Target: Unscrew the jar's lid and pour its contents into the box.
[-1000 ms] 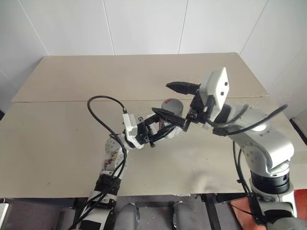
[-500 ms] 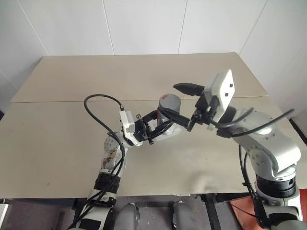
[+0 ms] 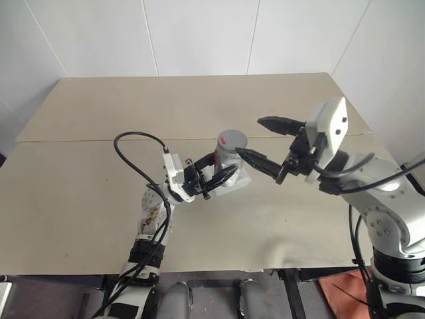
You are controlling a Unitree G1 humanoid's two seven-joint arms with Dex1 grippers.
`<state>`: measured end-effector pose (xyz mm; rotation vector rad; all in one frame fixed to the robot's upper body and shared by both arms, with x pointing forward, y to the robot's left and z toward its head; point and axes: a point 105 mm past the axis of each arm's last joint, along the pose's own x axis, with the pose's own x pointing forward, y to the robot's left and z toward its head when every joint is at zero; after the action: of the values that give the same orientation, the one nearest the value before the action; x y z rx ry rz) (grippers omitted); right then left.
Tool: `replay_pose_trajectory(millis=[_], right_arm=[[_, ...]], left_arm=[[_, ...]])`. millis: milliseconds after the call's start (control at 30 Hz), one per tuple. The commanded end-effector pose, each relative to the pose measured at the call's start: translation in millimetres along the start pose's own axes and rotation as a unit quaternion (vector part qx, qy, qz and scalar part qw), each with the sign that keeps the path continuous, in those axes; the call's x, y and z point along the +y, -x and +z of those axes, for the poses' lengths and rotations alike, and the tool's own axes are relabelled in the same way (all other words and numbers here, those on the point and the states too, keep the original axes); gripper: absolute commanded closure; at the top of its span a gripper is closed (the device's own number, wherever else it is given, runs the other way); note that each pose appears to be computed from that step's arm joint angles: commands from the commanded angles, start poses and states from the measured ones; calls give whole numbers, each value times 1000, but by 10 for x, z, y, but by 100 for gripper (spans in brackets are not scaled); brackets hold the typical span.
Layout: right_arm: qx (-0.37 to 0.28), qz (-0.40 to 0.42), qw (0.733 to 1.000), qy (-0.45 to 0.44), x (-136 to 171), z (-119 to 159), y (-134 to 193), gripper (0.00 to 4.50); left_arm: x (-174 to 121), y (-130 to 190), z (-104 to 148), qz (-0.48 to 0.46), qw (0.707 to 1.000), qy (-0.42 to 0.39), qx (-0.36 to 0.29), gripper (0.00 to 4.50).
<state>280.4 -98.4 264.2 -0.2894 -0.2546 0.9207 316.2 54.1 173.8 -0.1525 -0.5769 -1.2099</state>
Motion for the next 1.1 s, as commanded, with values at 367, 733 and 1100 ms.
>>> replay_pose_trajectory(millis=[367, 733, 1100], right_arm=[[-59, 39, 996, -50, 39, 324, 150, 4], [-32, 55, 997, -52, 121, 137, -122, 4], [-36, 50, 997, -55, 75, 112, -192, 4]], left_arm=[[17, -70, 91, -13, 1000, -19, -15, 239], [-37, -110, 83, -27, 999, -24, -20, 239], [-57, -108, 74, -31, 999, -25, -19, 239]])
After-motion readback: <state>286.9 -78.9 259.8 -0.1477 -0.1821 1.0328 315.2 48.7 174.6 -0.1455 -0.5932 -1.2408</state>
